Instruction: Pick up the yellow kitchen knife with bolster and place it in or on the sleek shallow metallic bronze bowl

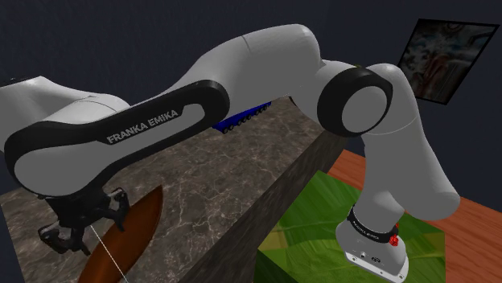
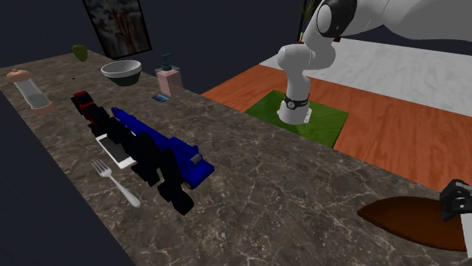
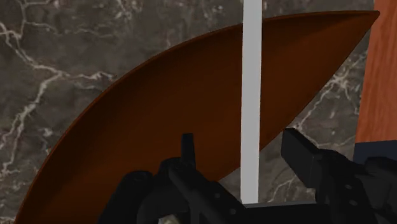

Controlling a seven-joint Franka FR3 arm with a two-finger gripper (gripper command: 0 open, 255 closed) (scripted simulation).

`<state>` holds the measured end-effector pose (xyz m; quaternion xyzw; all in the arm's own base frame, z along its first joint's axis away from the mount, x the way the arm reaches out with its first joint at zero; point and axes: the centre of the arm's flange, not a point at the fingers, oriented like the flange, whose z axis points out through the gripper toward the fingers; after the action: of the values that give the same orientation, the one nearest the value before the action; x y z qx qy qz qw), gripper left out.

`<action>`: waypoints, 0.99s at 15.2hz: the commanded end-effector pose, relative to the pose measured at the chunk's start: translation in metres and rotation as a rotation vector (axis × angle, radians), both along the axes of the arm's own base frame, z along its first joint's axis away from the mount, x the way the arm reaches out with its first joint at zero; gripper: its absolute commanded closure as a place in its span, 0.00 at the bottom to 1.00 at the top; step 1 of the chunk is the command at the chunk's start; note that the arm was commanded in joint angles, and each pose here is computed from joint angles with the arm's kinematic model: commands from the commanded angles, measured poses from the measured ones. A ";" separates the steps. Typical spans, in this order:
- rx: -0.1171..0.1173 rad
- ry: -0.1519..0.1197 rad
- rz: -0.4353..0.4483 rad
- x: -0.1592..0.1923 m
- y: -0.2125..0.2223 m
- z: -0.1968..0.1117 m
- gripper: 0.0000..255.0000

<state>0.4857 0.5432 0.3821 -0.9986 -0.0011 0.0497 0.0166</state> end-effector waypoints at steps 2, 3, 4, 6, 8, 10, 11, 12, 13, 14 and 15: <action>0.000 0.000 0.000 0.000 0.000 0.000 0.00; 0.000 0.000 0.000 0.000 0.000 0.000 0.00; 0.000 0.000 0.000 0.000 0.000 0.000 0.00; 0.000 0.000 0.000 0.003 -0.001 0.026 0.00; 0.000 0.000 0.000 0.005 -0.002 0.050 0.00; 0.000 0.000 0.000 0.005 -0.002 0.050 0.00; 0.000 0.000 0.000 0.005 -0.002 0.050 0.00; 0.000 0.000 0.000 0.005 -0.002 0.050 0.00; 0.000 0.000 0.000 0.005 -0.002 0.050 0.00; 0.000 0.000 0.000 0.005 -0.002 0.050 0.00; 0.000 0.000 0.000 0.005 -0.002 0.050 0.00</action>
<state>0.4907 0.5415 0.4317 -0.9986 -0.0011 0.0498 0.0166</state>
